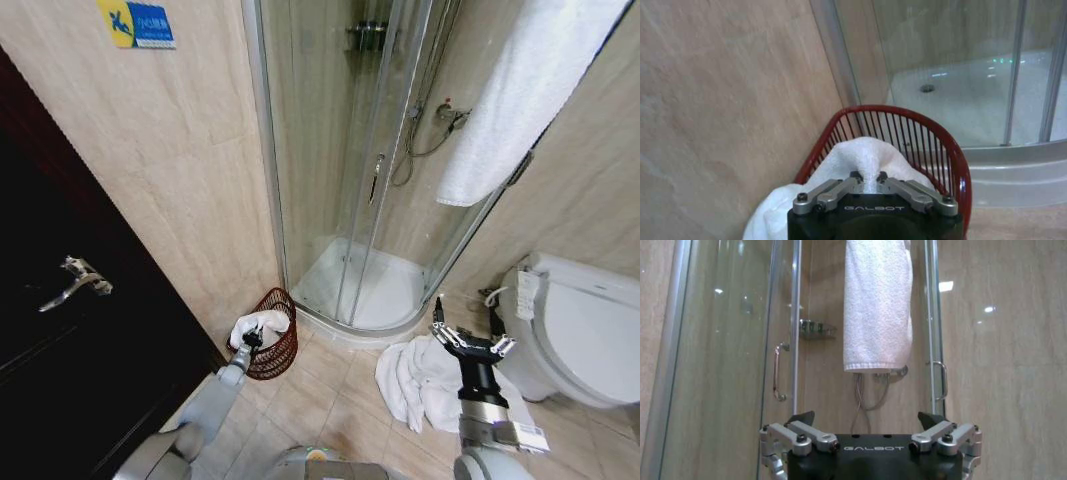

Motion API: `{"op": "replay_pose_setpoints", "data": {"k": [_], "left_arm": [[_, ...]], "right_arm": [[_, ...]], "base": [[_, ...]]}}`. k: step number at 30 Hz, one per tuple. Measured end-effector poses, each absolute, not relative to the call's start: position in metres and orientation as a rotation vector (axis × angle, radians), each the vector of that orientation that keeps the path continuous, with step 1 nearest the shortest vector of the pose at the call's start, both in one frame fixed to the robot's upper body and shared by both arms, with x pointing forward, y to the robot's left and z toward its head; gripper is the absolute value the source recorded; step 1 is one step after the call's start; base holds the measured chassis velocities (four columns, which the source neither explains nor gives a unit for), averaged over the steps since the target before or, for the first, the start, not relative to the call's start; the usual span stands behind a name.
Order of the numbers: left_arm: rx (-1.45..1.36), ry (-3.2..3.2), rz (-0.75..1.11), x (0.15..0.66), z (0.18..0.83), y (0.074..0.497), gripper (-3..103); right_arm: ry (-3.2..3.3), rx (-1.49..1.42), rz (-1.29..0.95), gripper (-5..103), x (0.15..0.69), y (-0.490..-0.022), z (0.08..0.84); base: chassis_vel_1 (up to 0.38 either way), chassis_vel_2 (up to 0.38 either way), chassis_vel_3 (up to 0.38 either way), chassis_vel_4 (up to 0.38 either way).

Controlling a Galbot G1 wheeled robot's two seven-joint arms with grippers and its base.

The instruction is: Discard the used towel into the hamper.

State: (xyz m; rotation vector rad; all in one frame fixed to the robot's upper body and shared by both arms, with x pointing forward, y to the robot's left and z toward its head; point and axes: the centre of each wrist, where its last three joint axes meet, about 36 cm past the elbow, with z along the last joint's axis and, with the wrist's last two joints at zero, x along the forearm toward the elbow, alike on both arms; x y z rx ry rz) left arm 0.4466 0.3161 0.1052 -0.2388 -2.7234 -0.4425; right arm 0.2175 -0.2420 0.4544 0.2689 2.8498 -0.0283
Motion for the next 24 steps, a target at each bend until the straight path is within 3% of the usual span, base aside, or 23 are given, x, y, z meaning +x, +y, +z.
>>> {"op": "replay_pose_setpoints", "data": {"k": [24], "left_arm": [[-0.195, -2.646, -0.247, 0.470, 0.105, 0.252, 5]], "right_arm": [[2.850, 0.276, -0.035, 100, 0.214, -0.243, 0.451]], "base": [[0.000, 0.000, 0.000, 0.000]]}}
